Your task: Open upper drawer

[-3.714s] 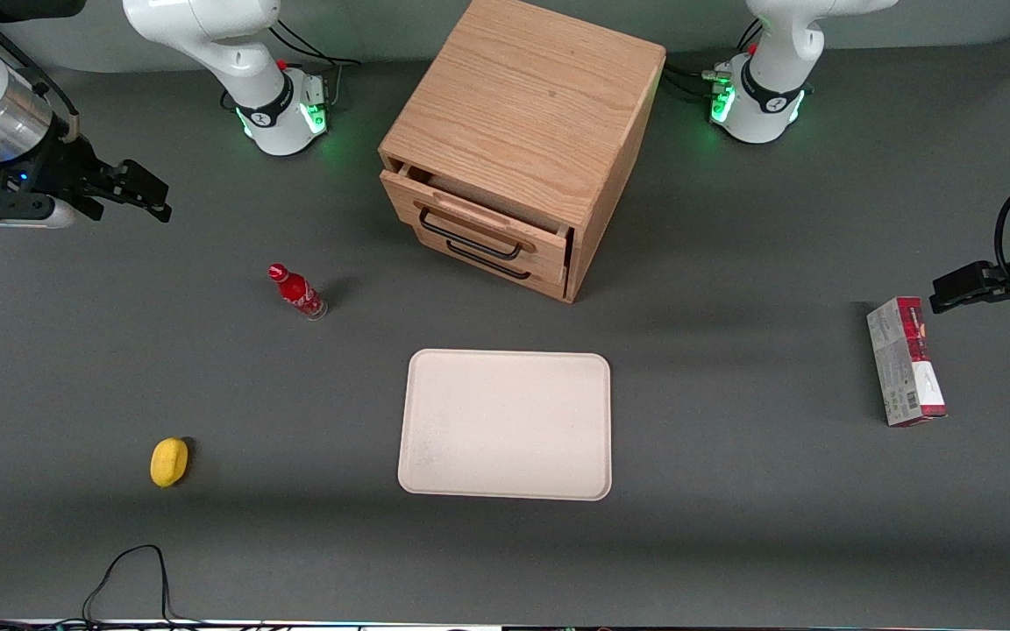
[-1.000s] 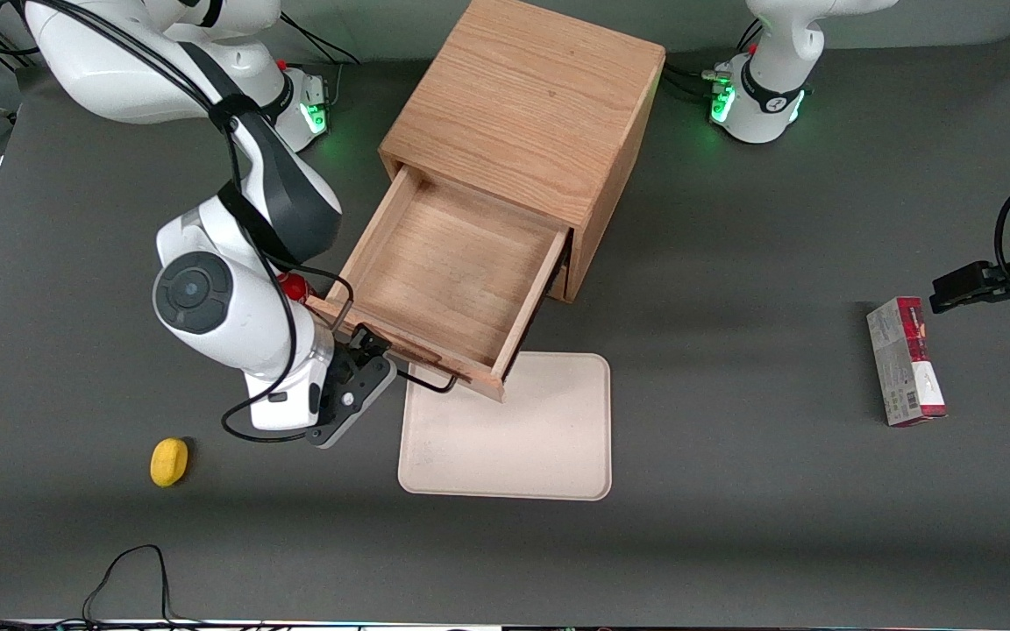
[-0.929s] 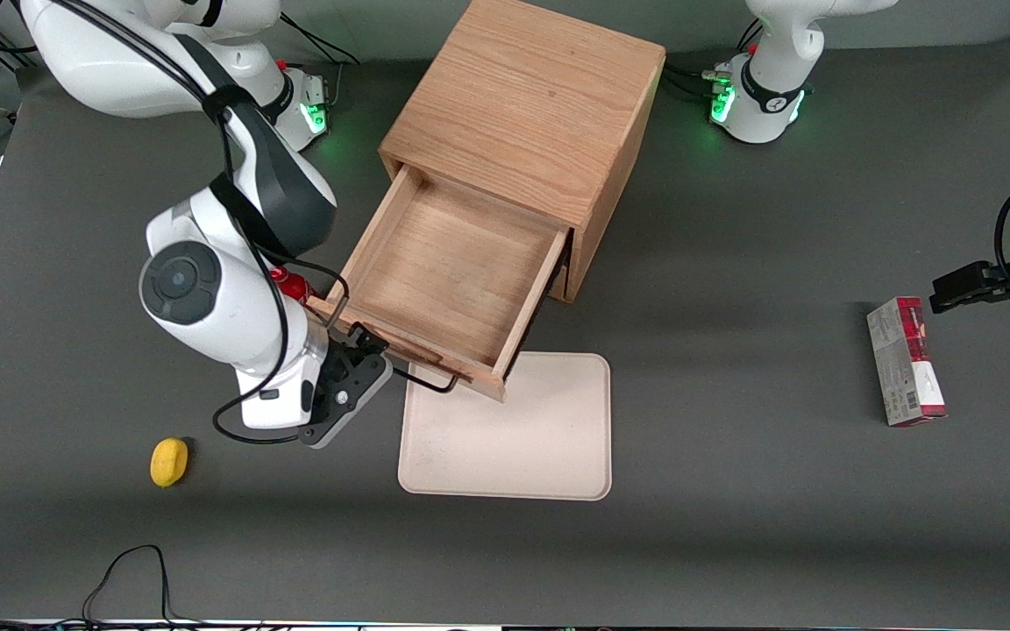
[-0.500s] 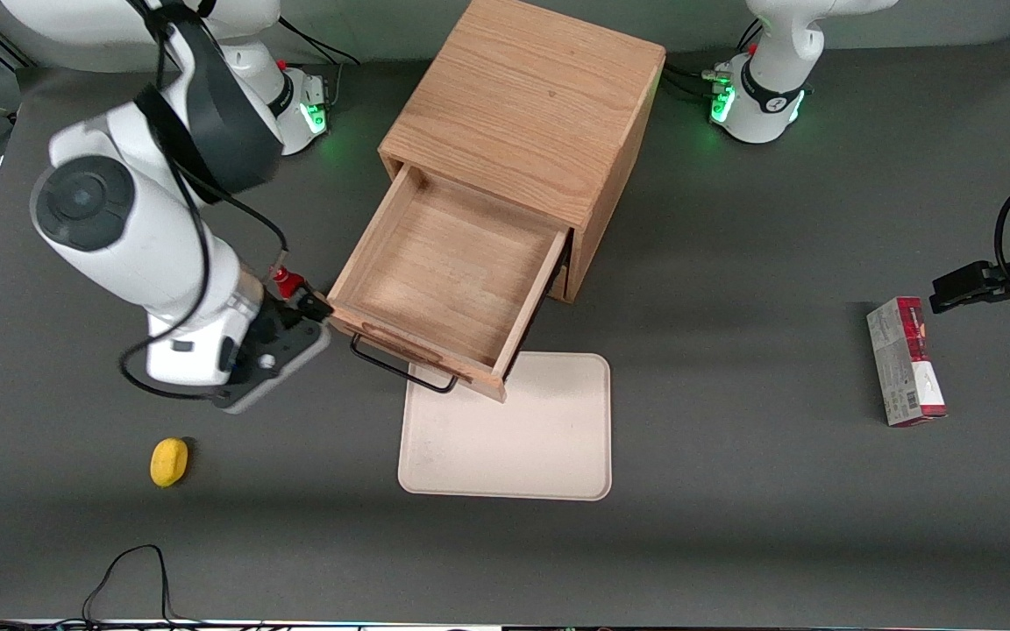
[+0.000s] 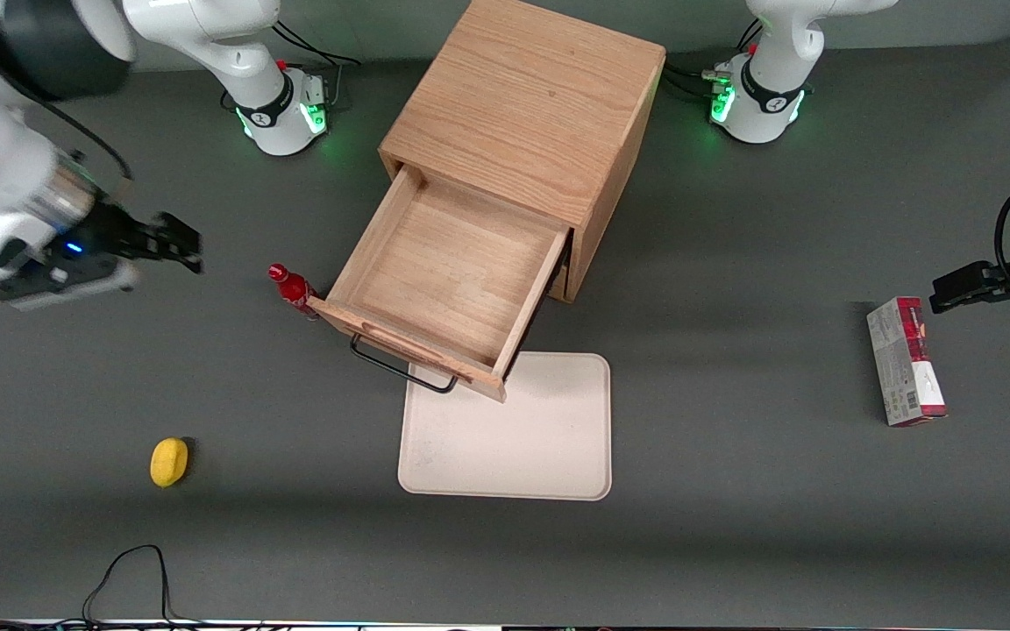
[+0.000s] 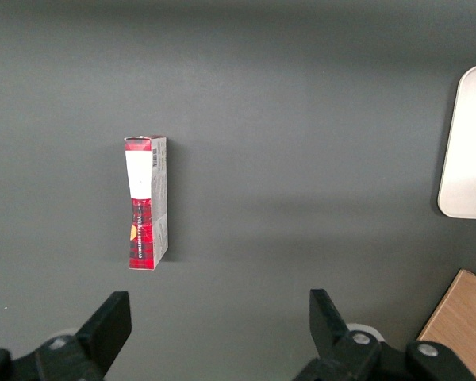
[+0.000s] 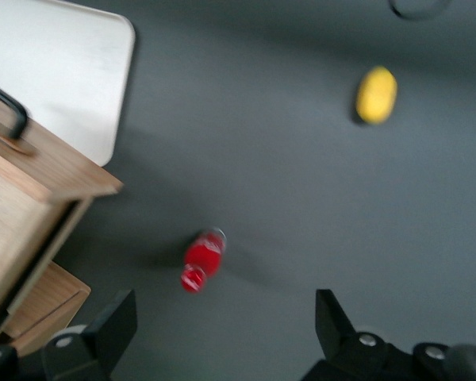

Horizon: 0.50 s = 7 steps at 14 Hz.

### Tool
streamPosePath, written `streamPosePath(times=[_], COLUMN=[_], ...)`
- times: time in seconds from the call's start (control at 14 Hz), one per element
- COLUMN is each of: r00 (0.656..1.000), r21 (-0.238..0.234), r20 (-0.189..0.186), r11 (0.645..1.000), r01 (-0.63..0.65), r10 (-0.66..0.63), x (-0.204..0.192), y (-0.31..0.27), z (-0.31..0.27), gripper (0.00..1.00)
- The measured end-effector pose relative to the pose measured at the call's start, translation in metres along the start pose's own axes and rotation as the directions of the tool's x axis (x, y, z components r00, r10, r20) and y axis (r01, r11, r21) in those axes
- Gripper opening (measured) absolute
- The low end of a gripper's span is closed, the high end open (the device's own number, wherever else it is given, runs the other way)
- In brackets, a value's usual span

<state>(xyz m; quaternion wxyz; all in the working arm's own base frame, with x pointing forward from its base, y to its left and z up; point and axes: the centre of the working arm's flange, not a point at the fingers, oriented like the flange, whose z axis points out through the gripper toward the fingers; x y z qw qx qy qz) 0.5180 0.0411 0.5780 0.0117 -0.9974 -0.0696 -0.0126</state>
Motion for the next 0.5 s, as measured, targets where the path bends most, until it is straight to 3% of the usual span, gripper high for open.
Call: streamPosePath(times=[0.21,0.5], r00=[1.000,0.997], r21=[0.013,0.011], r20=[0.012,0.006], r11=[0.999,0.997], r01=[-0.030,-0.073], r10=[0.029,0.073], x=[-0.042,-0.043], y=[0.013,0.009], z=[-0.016,-0.022], gripper=[1.00,1.00])
